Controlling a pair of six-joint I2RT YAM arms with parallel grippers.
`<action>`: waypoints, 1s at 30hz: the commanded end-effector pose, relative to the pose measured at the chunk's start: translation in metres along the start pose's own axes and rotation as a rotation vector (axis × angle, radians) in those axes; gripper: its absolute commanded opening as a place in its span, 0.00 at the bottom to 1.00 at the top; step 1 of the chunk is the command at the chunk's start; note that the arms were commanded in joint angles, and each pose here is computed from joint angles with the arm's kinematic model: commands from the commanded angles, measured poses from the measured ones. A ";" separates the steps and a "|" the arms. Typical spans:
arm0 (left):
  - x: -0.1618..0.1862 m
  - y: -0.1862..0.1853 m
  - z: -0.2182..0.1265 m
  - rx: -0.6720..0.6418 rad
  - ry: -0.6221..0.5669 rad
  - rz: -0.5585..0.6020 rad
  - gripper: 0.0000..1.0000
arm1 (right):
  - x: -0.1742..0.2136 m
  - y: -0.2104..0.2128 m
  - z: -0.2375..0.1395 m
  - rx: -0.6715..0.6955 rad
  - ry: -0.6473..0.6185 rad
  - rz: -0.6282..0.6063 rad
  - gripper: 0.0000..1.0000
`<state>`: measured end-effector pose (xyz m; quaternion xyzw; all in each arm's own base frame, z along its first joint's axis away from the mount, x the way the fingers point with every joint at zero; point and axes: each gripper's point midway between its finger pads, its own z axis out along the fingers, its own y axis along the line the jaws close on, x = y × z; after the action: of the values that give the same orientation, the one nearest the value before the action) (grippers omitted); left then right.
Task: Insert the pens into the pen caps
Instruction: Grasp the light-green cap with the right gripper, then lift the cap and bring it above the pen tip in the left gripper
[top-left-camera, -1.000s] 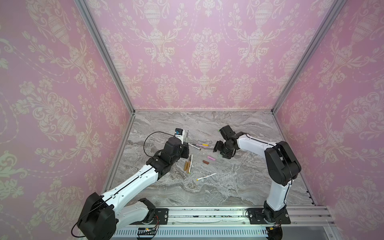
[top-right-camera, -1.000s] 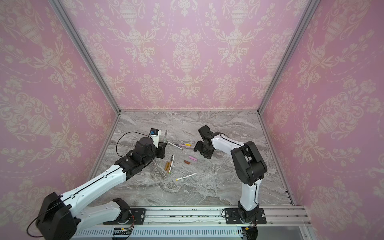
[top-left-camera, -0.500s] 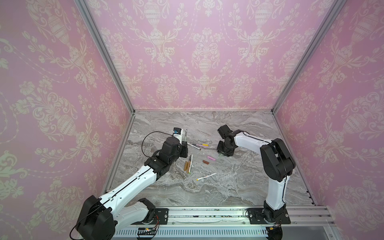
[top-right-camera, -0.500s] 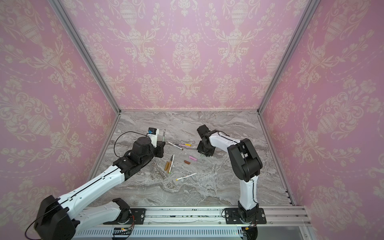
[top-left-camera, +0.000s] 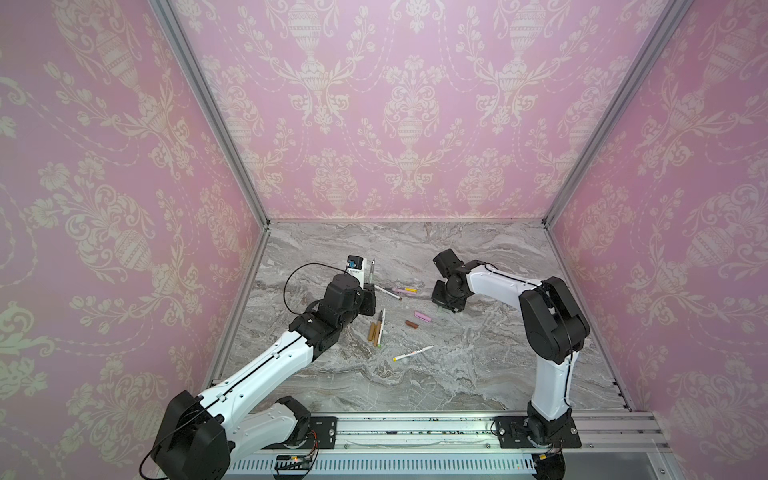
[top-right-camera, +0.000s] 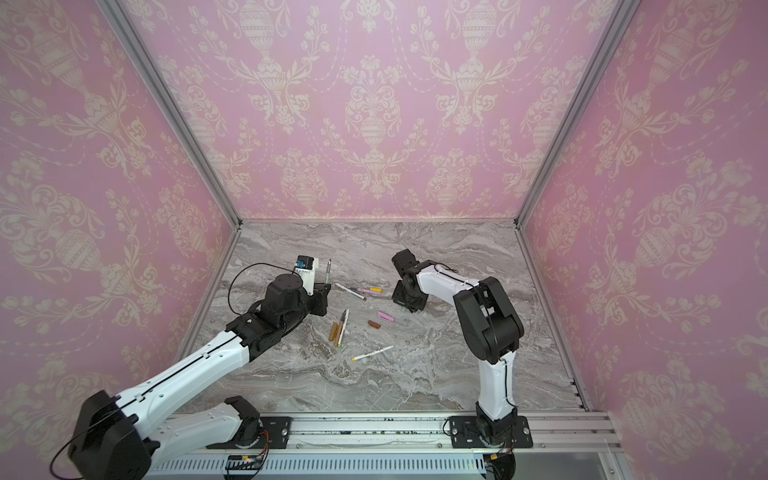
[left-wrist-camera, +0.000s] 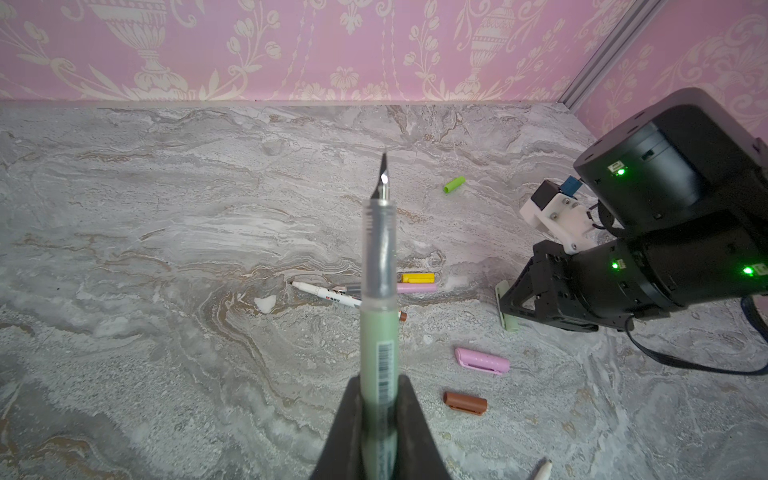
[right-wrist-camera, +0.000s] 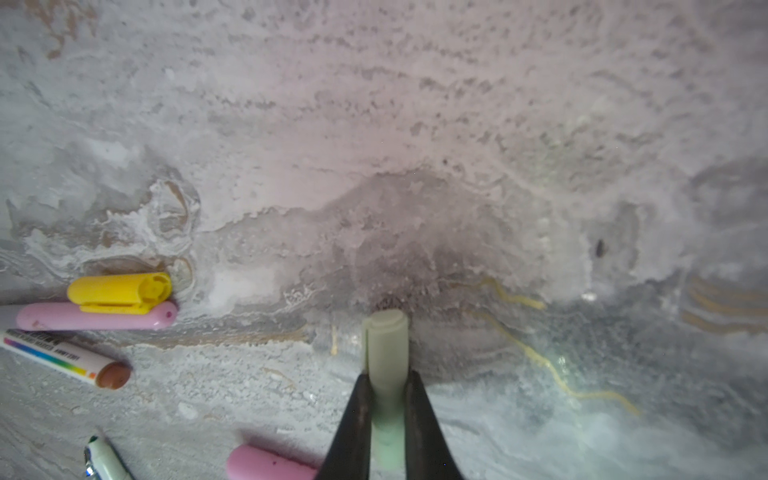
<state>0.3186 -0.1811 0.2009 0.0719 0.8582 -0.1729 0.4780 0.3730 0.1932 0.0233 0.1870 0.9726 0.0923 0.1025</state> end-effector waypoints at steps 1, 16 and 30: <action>0.002 0.001 -0.002 0.004 0.018 0.000 0.00 | 0.020 -0.027 0.033 0.124 0.058 -0.030 0.17; 0.005 -0.004 0.003 0.029 0.051 -0.029 0.00 | 0.003 -0.020 0.003 0.106 -0.044 -0.088 0.05; 0.030 -0.089 0.016 0.438 0.212 0.027 0.00 | -0.042 0.041 -0.164 -0.321 -0.298 -0.085 0.05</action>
<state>0.3031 -0.2416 0.1749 0.1565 0.8678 -0.2780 0.3810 0.3856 0.1857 0.1729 0.1493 0.9367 0.1742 0.2644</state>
